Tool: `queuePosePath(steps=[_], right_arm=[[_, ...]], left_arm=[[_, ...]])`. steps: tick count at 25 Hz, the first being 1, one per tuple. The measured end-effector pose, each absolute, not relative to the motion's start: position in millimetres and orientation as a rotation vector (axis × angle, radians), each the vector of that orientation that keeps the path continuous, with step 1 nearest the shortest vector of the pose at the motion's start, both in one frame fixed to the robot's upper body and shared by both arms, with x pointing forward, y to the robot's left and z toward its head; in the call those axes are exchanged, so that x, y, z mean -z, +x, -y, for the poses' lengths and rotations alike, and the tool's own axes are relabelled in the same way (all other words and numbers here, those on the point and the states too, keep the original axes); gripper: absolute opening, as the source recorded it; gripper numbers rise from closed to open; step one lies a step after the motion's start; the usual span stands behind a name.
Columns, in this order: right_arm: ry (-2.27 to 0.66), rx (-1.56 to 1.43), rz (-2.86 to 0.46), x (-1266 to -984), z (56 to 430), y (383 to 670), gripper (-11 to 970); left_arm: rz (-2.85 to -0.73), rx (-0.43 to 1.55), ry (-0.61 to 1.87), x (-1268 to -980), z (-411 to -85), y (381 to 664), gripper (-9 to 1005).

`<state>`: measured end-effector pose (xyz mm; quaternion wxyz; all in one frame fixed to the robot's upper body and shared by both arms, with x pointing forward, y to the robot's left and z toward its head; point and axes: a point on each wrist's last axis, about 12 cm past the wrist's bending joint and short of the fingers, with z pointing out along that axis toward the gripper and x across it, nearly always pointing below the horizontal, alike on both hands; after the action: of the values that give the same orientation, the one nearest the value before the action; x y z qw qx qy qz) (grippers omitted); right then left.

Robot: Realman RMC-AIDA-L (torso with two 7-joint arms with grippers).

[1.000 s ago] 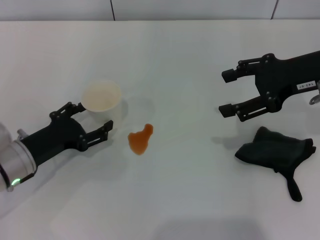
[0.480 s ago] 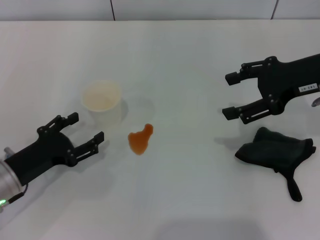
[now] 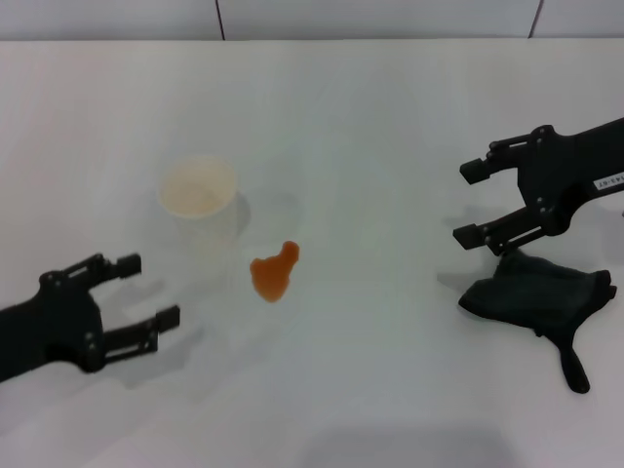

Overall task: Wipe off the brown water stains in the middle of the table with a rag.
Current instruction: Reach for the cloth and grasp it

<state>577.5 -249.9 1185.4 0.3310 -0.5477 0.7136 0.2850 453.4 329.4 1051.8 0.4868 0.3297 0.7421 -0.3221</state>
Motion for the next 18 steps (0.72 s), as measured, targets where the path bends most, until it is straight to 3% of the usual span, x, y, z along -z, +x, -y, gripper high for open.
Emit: queuePosePath(steps=[10, 18], right_arm=[[-1.474, -0.707, -1.940, -1181.3, 249.2, 575.3, 807], [-1.478, -0.675, -1.994, -1166.8, 257.2, 574.1, 761]], left_arm=[[-1.873, 0.854, 1.033, -1096.5, -328.7, 456.8, 866], [-1.876, 0.822, 1.104, -1111.7, -327.8, 466.3, 865]])
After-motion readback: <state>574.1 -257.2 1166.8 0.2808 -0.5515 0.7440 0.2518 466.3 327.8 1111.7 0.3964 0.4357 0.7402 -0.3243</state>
